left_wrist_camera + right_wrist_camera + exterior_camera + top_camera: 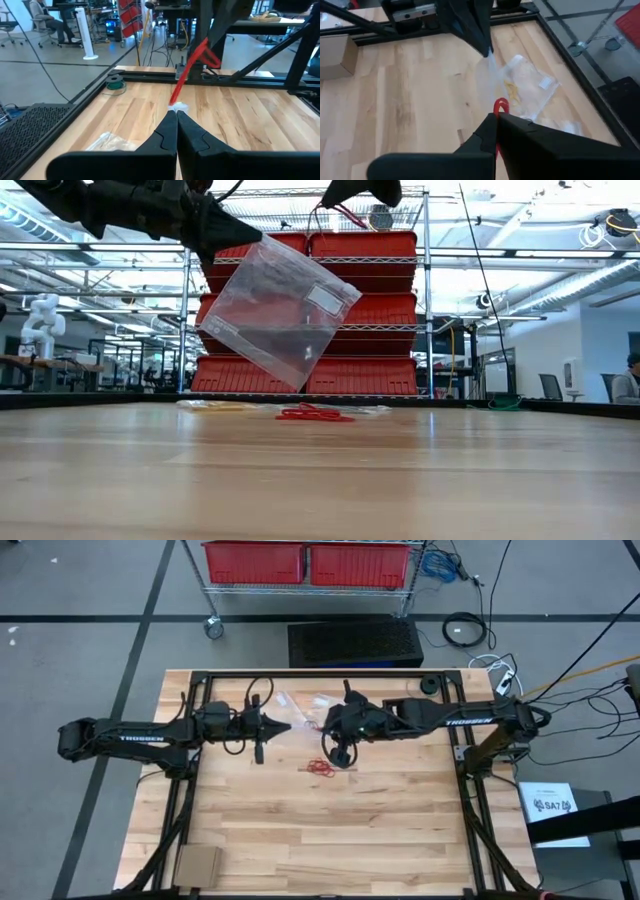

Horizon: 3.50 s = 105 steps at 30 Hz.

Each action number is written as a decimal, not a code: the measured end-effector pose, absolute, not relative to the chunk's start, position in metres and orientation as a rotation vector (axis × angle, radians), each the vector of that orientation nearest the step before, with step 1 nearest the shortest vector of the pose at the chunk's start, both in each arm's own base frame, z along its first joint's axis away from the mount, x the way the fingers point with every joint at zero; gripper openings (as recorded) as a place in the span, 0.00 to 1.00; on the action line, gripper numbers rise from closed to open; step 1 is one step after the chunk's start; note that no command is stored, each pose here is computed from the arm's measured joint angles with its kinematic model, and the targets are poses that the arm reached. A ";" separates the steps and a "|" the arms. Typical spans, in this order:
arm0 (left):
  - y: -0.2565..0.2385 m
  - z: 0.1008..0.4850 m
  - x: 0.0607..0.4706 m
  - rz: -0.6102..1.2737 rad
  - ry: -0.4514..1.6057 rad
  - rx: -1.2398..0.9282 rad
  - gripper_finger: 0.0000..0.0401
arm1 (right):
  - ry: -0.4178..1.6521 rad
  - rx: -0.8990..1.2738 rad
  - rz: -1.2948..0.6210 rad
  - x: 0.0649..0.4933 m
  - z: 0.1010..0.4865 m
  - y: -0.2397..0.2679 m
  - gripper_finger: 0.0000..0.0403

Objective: Sort rubber bands
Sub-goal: Put the red rubber band into the bottom right transparent zip bag

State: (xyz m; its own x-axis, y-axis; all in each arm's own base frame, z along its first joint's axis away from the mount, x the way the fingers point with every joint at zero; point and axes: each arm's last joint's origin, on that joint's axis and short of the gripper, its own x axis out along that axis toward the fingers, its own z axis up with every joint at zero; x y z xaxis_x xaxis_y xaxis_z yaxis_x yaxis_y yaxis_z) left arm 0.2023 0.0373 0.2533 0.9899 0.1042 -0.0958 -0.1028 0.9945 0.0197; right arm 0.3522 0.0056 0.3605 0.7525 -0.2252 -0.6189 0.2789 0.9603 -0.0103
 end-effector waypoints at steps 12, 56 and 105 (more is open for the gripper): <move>0.036 0.253 0.203 0.091 0.095 0.018 0.00 | 0.709 0.100 -0.204 0.363 0.347 0.004 0.00; 0.036 0.245 0.216 0.050 0.093 -0.009 0.00 | 0.762 0.235 0.003 0.402 0.298 -0.050 0.06; 0.067 0.254 0.183 0.325 0.155 0.031 0.00 | 0.706 0.431 -0.211 0.358 0.153 -0.033 0.39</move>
State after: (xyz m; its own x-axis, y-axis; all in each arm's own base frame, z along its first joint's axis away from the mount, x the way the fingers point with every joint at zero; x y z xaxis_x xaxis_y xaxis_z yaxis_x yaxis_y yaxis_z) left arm 0.1826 0.0670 0.2539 0.9358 0.3206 -0.1466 -0.3158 0.9472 0.0557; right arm 0.3584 -0.0329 0.1533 0.7444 -0.0427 -0.6664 0.3292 0.8917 0.3106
